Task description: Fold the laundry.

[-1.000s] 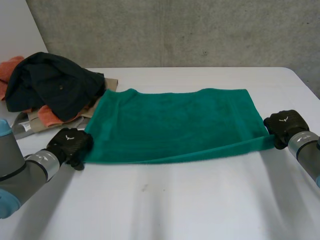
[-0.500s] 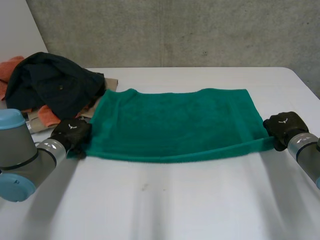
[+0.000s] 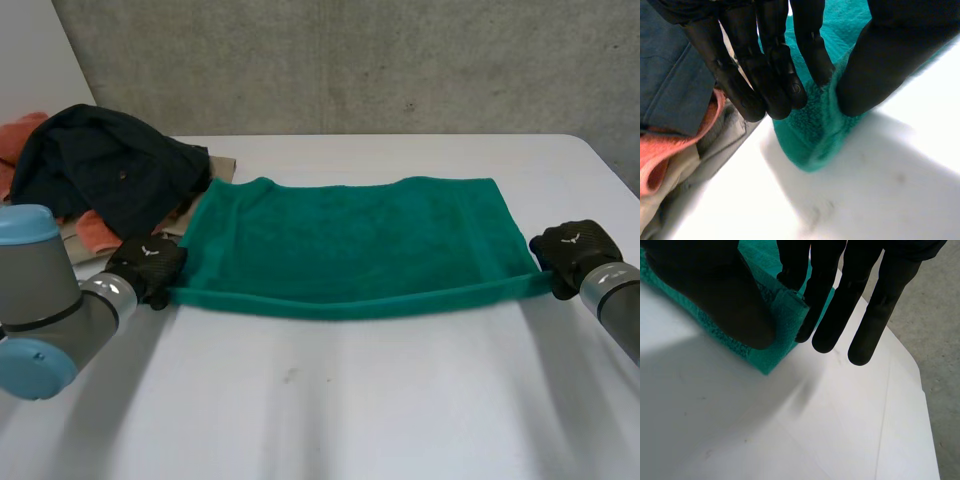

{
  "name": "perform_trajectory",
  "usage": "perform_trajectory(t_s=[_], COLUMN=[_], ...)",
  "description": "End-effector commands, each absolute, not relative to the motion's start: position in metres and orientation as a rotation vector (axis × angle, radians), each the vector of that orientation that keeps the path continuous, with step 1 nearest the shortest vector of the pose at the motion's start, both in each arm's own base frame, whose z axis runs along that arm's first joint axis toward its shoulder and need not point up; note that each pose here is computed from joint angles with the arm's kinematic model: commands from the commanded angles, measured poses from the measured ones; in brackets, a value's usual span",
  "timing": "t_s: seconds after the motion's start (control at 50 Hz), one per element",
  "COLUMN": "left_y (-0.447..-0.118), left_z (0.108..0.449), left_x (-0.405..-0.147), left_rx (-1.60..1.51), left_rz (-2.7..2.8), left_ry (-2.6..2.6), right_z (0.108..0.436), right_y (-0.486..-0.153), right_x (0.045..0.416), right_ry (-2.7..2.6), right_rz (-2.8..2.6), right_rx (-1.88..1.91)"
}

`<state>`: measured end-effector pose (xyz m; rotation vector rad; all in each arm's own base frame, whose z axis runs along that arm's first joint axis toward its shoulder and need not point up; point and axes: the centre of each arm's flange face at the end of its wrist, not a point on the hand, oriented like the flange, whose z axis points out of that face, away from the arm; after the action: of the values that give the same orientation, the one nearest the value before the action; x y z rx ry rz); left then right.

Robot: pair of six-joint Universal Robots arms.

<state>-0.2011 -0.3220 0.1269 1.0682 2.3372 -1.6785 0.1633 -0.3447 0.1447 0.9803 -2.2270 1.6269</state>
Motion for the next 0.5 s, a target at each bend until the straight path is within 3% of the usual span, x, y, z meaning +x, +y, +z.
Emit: perform_trajectory(t_s=[0.02,0.2,0.3,0.38,0.5], left_y=[-0.276,-0.197,-0.172,-0.179,-0.228], left_z=[0.15,0.157,0.159,0.162,0.18], left_x=[-0.195,-0.175,-0.171,-0.172,-0.191], left_rx=[1.085,1.228,1.338,1.368,1.234], left_rz=[-1.573,-1.206,-0.984,-0.977,-1.316], left_ry=[2.405,2.571,2.628,2.614,2.514], right_z=[0.167,0.179,0.186,0.184,0.171], right_y=[-0.334,-0.274,-0.259,-0.275,-0.308], right_x=[0.155,0.119,0.101,0.107,0.123], right_ry=[-2.238,-2.343,-2.306,-2.253,-2.235], right_rz=[1.562,0.996,0.796,0.906,1.116], right_rx=[1.022,1.462,1.653,1.601,1.452])
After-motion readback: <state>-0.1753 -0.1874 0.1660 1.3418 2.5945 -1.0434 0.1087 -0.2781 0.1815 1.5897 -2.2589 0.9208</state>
